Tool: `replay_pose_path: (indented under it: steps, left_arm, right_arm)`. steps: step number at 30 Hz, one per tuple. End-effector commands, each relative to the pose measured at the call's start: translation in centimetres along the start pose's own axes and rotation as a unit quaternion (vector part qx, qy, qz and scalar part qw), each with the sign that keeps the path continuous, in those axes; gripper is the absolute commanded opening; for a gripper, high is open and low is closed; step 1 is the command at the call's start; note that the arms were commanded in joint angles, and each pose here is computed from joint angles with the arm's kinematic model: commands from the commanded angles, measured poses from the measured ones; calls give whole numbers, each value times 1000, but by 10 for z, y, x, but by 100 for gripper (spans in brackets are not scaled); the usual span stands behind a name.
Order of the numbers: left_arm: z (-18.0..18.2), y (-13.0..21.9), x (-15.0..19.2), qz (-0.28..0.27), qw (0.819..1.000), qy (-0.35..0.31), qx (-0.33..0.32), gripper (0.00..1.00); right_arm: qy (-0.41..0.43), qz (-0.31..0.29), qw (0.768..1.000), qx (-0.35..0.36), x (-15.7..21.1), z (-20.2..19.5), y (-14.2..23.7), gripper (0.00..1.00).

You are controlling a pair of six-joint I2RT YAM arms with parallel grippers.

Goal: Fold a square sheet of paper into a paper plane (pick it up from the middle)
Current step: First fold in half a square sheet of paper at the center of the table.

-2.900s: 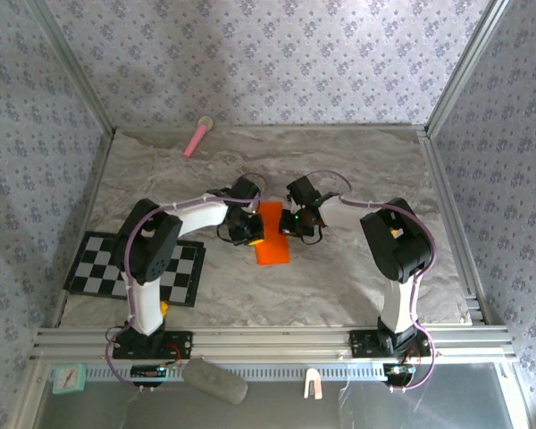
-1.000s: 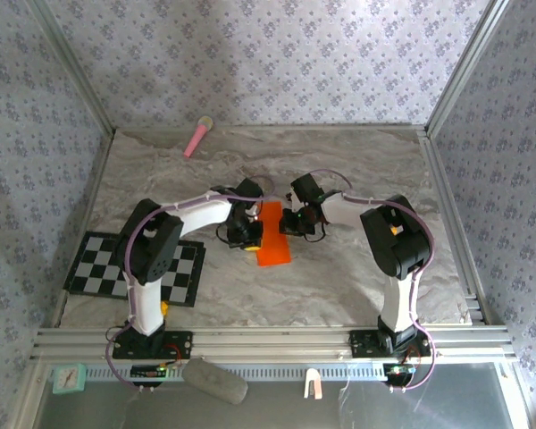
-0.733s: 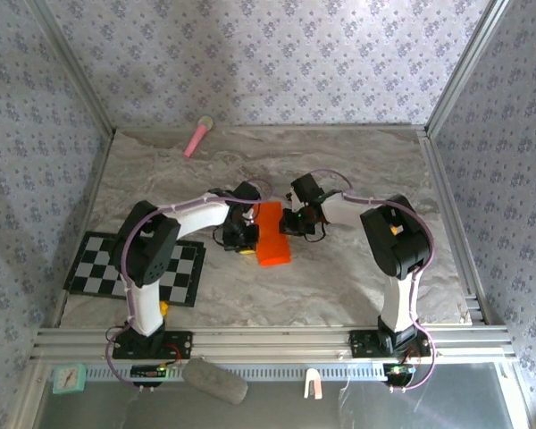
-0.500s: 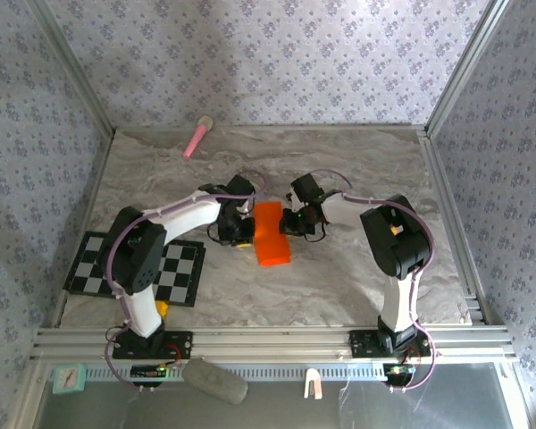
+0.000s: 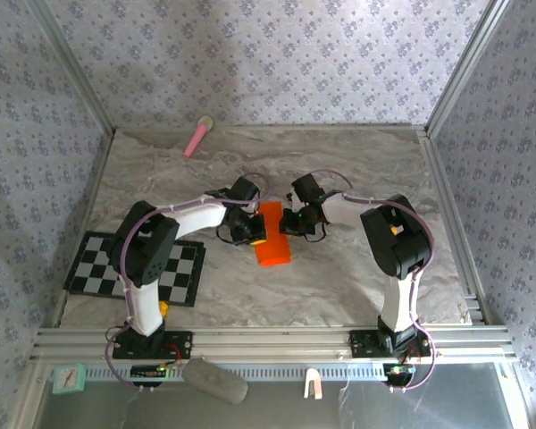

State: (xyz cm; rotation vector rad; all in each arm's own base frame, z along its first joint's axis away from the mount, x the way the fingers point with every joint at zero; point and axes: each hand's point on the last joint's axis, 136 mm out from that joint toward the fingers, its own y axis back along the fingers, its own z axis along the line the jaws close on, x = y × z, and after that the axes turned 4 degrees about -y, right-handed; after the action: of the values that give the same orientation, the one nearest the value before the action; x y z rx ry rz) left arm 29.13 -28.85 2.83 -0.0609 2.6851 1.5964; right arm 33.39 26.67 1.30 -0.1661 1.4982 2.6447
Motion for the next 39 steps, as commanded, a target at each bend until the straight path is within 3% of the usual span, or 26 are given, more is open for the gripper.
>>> replay_pose_path:
  steps: [1, 9, 12, 16, 20, 24, 39]
  left_arm:
    - [31, -6, 12, 17, 999, 20, -36, 10]
    - [80, 17, 23, 33, 995, 26, -85, 8]
    - [66, 38, 10, 5, 998, 10, -67, 8]
    - [19, 51, -4, -27, 999, 3, 26, 8]
    - [-16, 41, -2, -19, 996, 1, 82, 9]
    - [-27, 21, 8, 6, 996, -3, 85, 9]
    - [30, -17, 51, 61, 998, 28, 12, 8]
  right_arm:
    - [-53, 92, 983, 148, 64, -89, -25, 10]
    - [-55, 91, 982, 154, 65, -91, -25, 10]
    - [-57, 92, 982, 153, 66, -91, -25, 10]
    - [-55, 91, 983, 151, 64, -89, -25, 10]
    - [-55, 91, 983, 152, 64, -89, -26, 10]
    - [-57, 93, 982, 155, 65, -91, -26, 10]
    - [-57, 96, 982, 155, 66, -92, -28, 10]
